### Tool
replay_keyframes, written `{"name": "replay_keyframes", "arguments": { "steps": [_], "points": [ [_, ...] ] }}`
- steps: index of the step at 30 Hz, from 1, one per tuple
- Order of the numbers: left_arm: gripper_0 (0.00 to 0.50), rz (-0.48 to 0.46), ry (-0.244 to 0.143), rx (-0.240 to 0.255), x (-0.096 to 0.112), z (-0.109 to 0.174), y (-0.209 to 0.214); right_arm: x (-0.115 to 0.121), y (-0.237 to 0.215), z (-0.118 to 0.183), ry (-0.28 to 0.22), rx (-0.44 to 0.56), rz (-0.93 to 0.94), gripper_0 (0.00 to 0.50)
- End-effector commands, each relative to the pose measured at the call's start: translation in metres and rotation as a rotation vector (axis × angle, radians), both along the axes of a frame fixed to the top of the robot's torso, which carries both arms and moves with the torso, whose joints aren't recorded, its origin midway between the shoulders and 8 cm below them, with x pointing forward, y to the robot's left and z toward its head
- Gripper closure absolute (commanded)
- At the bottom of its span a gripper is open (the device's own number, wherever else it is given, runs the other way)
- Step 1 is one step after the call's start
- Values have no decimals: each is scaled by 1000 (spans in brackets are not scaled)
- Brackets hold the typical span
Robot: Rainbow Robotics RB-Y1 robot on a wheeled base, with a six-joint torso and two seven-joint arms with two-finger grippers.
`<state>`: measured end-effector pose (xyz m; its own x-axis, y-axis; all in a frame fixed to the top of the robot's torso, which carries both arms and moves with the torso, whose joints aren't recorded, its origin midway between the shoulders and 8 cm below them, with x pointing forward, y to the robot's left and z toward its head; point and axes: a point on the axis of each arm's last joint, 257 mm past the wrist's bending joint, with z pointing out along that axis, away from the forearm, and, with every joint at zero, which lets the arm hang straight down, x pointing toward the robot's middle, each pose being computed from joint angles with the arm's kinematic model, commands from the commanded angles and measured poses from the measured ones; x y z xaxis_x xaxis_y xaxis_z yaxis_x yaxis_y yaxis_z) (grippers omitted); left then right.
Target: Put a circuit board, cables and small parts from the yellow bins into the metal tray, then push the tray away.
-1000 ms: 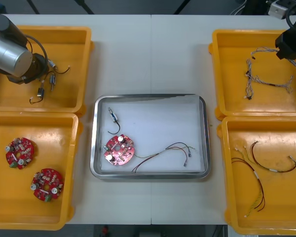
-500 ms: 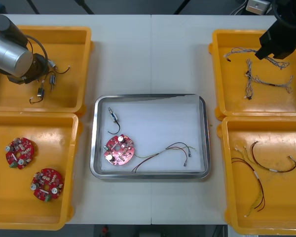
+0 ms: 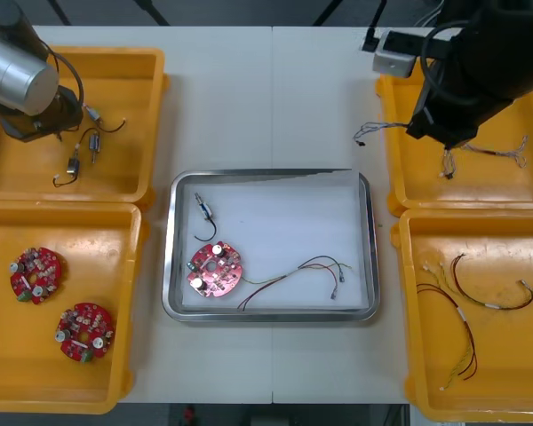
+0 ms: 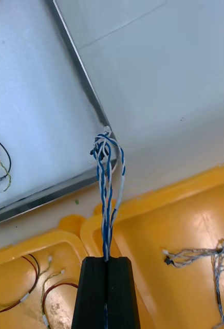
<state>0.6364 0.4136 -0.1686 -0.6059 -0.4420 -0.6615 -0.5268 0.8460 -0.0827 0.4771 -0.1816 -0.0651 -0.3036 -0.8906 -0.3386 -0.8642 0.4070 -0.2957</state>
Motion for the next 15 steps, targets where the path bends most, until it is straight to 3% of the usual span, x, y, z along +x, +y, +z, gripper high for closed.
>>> {"name": "replay_keyframes", "arguments": {
  "steps": [1, 6, 15],
  "points": [
    [500, -51, -46, 29, 10, 59, -6, -10, 38, -28, -2, -36, 155, 500],
    [500, -51, -25, 31, 1, 70, -8, -15, 62, -55, 1, -55, 224, 500],
    [500, -44, -20, -28, -7, 90, -16, -26, 103, -98, -15, -79, 327, 500]
  ]
}}
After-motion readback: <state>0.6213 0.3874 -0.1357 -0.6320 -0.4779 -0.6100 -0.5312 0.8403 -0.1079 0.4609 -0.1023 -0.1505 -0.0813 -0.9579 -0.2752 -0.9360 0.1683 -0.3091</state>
